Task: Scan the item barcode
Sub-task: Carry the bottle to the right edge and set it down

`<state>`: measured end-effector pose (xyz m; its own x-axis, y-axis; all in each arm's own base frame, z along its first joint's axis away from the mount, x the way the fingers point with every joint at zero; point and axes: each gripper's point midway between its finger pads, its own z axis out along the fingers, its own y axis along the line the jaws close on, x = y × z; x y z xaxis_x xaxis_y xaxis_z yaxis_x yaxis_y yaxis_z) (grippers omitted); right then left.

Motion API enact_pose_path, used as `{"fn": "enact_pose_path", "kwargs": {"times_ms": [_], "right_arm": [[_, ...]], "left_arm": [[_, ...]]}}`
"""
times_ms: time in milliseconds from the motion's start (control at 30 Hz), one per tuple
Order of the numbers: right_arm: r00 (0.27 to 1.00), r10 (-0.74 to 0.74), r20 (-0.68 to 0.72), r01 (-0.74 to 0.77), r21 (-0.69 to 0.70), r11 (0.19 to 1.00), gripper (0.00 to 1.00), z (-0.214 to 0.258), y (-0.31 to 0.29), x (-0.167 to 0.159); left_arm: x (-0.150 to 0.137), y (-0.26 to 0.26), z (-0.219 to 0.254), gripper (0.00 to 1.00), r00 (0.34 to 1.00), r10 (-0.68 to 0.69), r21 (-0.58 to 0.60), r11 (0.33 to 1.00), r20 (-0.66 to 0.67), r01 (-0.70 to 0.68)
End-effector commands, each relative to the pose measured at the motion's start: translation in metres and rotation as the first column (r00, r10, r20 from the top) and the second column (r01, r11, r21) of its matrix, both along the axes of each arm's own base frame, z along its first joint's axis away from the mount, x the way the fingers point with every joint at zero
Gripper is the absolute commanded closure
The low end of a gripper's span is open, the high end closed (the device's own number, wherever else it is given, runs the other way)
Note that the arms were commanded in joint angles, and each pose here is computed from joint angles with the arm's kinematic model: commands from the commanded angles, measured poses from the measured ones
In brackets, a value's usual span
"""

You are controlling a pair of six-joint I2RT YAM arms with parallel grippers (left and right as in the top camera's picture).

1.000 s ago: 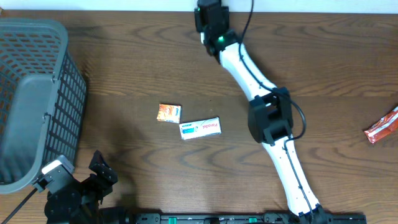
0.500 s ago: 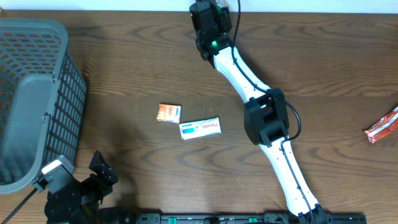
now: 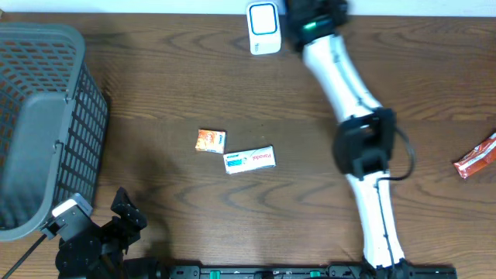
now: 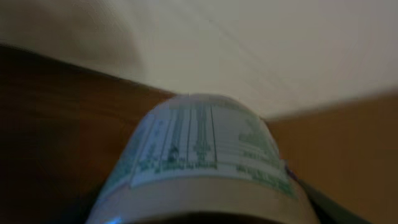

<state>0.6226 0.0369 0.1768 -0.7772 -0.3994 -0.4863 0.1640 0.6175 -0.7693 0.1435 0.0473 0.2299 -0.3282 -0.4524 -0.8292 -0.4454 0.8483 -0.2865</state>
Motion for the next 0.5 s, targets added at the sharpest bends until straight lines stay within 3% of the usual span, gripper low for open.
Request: {"fn": "enact_pose_path", "kwargs": {"times_ms": [0,133,333,467], "right_arm": [[0.972,-0.228,0.049,0.228,0.018,0.974,0.54,0.017,-0.093,-0.020],[0.912,-0.406,-0.052,0.407,0.016,0.913,0.55,-0.023,-0.190,-0.053],[0.798,-0.572,-0.192,0.576,-0.038,0.817,0.50,-0.078,-0.287,-0.114],[0.738,-0.621,-0.265,0.660,0.090,0.746,0.46,-0.122,-0.316,-0.147]], "left_arm": [[-0.001,0.002,0.000,0.12,1.000,0.016,-0.003,1.000,0.001,-0.016],[-0.001,0.002,0.000,0.12,1.000,0.015,-0.004,1.000,0.001,-0.015],[-0.001,0.002,0.000,0.13,1.000,0.016,-0.003,1.000,0.001,-0.016],[-0.001,0.002,0.000,0.13,1.000,0.016,-0.003,1.000,0.001,-0.016]]}}
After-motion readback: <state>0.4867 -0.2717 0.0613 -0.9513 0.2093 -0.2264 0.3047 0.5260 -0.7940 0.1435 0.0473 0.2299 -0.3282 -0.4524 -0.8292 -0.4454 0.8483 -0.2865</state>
